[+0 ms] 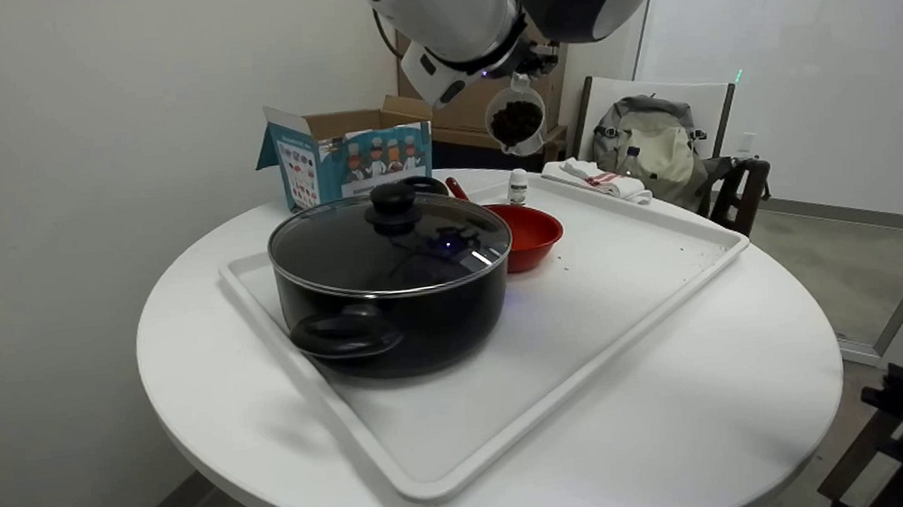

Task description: Pour some of the contents of the colourless jar into the orange bowl

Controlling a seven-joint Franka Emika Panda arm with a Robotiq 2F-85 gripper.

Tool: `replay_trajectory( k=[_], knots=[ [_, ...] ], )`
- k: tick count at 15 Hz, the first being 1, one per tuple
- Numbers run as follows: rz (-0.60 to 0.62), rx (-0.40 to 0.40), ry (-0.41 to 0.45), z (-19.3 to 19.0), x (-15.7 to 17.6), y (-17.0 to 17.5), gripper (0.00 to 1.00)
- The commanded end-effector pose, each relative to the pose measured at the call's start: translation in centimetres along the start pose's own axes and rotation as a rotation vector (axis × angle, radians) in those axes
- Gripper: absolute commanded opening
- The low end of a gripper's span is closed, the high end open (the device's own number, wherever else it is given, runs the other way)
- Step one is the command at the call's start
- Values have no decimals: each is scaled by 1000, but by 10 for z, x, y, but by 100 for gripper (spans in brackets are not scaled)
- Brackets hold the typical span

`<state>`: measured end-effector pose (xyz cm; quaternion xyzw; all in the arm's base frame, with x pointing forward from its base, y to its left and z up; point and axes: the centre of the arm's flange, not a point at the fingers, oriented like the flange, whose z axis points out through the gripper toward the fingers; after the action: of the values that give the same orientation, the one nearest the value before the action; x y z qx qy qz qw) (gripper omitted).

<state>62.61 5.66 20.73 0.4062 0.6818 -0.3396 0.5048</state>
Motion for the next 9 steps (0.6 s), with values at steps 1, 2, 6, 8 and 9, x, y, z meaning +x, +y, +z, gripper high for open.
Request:
replay_trajectory(
  k=[1, 2, 6, 8, 9],
  knots=[
    [-12, -66, -89, -18, 10, -7, 12],
    [-15, -77, -97, -20, 13, -8, 12],
    [-25, -94, -122, -21, 19, -14, 12],
    [-29, -93, -129, -19, 21, -17, 12],
    [-30, -92, -130, -18, 21, -17, 12]
  ],
)
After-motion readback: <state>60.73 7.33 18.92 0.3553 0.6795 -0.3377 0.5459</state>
